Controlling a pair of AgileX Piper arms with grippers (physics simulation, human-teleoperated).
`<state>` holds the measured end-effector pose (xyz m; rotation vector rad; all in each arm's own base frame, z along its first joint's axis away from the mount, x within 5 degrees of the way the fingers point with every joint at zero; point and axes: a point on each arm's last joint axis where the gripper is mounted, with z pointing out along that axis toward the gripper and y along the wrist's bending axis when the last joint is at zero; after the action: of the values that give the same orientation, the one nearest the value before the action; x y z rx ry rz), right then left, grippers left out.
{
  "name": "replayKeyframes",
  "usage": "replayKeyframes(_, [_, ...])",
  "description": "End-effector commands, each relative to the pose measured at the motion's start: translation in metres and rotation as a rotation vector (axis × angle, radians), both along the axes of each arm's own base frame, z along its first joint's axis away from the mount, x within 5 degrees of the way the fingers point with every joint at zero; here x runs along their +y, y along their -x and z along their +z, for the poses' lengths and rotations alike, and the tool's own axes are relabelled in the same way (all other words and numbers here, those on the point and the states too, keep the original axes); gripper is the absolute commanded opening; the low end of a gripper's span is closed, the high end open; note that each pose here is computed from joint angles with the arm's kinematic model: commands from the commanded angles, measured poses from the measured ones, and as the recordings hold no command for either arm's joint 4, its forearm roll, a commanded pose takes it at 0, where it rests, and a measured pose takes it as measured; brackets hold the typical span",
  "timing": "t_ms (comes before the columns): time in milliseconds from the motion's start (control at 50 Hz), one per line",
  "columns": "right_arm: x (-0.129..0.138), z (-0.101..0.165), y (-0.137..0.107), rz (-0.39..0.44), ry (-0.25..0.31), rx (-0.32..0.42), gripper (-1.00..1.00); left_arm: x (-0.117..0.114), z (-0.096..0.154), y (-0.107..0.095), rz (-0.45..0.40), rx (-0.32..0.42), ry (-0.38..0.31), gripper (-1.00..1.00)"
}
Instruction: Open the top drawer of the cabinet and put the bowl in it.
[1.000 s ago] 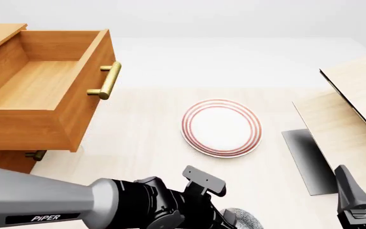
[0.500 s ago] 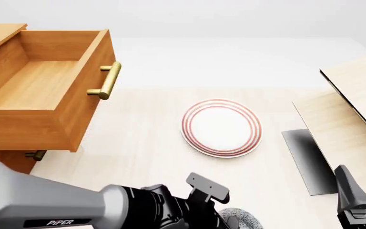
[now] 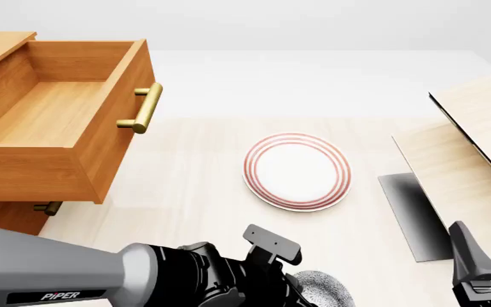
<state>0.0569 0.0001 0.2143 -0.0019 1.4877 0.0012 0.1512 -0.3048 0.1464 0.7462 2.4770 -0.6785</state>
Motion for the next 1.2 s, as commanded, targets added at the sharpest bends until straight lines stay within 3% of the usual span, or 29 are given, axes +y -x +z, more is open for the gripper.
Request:
replayKeyframes(20, [0.0,0.0,0.0,-0.001,0.0,-0.001,1.0,0.007,0.016,-0.006,0.022,-0.02,0.032,-1.0])
replayKeyframes(500, [0.0,0.0,0.0,-0.001,0.0,-0.001,1.0,0.013,0.04,-0.016,0.054,-0.035,0.056,-1.0])
replayKeyframes(1200, [0.0,0.0,0.0,-0.001,0.0,-0.001,1.0,0.019,0.086,-0.043,0.106,-0.034,0.006,-1.0])
